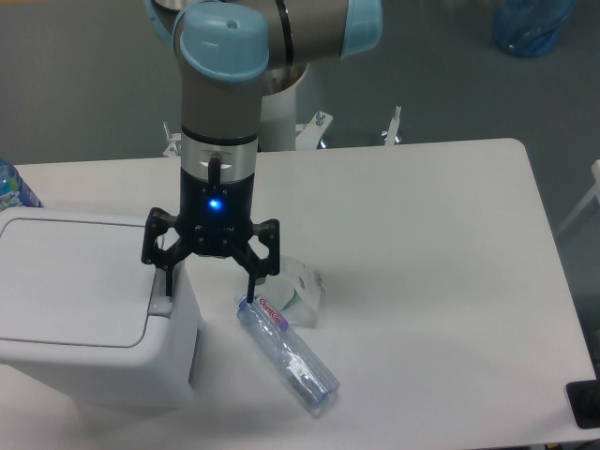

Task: Open the trash can
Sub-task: 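Hold the gripper on the button as the lid swings open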

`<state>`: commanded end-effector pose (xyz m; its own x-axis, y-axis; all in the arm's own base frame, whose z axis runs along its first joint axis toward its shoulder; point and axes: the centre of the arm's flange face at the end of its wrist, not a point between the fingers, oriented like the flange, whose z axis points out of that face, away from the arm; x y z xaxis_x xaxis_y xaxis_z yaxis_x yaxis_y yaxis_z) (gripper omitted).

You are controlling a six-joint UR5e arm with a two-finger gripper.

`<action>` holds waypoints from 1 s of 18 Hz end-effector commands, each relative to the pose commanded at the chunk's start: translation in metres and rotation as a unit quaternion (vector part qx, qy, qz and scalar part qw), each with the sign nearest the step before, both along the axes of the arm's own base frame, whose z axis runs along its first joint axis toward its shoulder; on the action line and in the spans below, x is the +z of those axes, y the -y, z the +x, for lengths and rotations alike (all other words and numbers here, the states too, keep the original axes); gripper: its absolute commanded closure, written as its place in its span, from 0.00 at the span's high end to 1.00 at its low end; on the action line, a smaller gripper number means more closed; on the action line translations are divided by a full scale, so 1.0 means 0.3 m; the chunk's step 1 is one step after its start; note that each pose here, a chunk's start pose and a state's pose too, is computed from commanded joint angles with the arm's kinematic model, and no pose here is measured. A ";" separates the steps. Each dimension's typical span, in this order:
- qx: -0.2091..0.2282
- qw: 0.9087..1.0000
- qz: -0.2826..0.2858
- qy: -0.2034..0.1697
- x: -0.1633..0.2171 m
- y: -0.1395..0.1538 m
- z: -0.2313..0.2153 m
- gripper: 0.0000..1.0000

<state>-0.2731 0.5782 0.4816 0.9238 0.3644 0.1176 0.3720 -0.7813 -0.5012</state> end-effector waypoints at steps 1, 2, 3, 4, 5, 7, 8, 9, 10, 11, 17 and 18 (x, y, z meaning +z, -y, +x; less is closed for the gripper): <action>0.000 1.000 0.000 0.000 0.000 0.000 0.000 1.00; 0.000 1.000 -0.001 0.000 -0.003 -0.001 -0.001 1.00; 0.000 1.000 -0.002 0.001 -0.009 -0.004 -0.003 1.00; 0.000 1.000 -0.002 0.002 -0.013 -0.005 -0.004 1.00; 0.000 1.000 -0.002 0.002 -0.013 -0.005 -0.004 1.00; 0.000 1.000 -0.002 0.002 -0.013 -0.005 -0.004 1.00; 0.000 1.000 -0.002 0.001 -0.010 -0.005 -0.004 1.00; 0.000 1.000 -0.001 0.001 -0.007 -0.004 -0.003 1.00; 0.000 1.000 0.001 0.000 0.001 -0.005 -0.004 1.00; -0.001 1.000 0.003 -0.003 0.012 -0.007 -0.006 1.00; 0.031 0.997 0.012 -0.066 0.167 0.039 -0.119 1.00; 0.033 0.995 -0.005 -0.094 0.178 0.059 -0.146 1.00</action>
<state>-0.3170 0.5604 0.5350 0.9034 0.4246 -0.0596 0.3223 -0.7641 -0.5588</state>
